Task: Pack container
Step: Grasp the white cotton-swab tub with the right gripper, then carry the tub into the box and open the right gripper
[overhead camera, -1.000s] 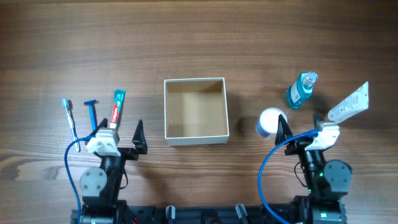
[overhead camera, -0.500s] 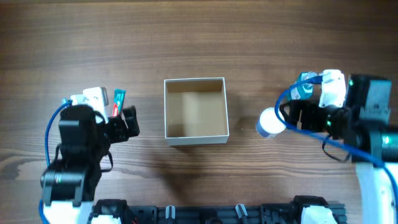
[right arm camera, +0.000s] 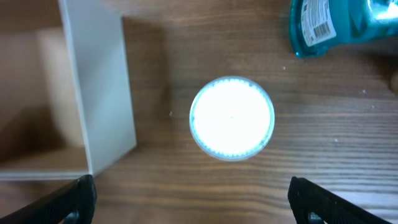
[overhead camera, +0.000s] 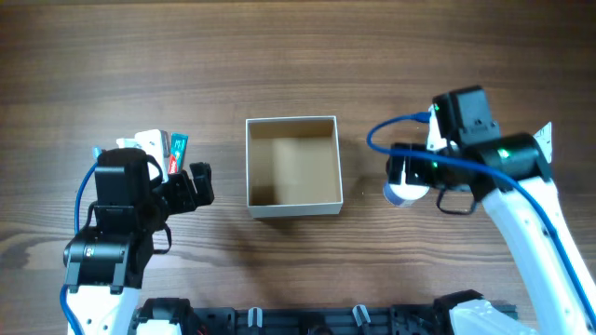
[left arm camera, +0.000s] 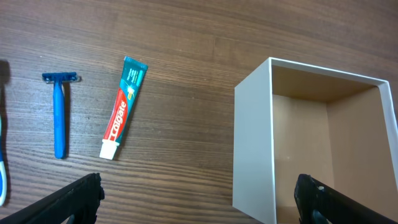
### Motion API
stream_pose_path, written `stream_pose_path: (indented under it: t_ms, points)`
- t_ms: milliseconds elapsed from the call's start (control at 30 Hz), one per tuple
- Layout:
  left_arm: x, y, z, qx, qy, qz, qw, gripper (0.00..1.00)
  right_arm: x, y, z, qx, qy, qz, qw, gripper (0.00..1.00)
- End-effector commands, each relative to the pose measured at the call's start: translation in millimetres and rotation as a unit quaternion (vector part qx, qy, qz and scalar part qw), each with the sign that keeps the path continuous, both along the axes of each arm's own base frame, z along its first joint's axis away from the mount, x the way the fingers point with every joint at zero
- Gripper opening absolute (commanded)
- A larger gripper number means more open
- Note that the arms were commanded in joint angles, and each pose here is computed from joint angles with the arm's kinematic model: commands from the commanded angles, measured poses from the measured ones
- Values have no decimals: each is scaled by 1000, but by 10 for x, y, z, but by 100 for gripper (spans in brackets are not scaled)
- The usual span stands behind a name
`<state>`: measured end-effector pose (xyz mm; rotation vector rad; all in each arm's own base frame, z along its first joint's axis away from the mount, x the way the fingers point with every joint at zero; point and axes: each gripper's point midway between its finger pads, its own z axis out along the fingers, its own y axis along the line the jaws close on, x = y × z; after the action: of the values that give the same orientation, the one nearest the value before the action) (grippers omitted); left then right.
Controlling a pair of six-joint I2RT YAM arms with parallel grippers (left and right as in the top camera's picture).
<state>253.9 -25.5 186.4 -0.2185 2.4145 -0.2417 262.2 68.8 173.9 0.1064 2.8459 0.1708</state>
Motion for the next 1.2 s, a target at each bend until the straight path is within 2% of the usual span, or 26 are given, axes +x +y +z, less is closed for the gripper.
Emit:
stream_pose_path:
  t_ms: [0,67,167,267,467,767,867,1033,1167]
  points:
    - [25,-46,115,-10,-14,-4,1000,100,174,-68,-228,-34,28,-24,999,100]
    - [25,-46,115,-10,-14,-4,1000,100,282,-139,-457,-65,53,-42,996,100]
    - [26,-45,115,-10,-14,-4,1000,100,352,-130,-684,-69,77,-43,994,100]
    - [32,-26,117,-6,-16,0,1000,100,298,-151,-849,-43,94,-51,993,100]
    - [47,-27,132,-6,-20,0,1000,100,177,-193,-1126,-46,107,-59,991,100]
    - [47,-27,132,-6,-20,0,1000,100,63,-175,-1319,-37,118,-57,991,99]
    - [47,-27,132,-6,-20,0,1000,100,62,-174,-1319,-37,118,-55,991,92]
    - [47,-27,132,-6,-20,0,1000,100,61,-174,-1319,-38,118,-55,991,74]
    - [47,-27,132,-6,-20,0,1000,100,61,-174,-1319,-38,118,-55,991,65]
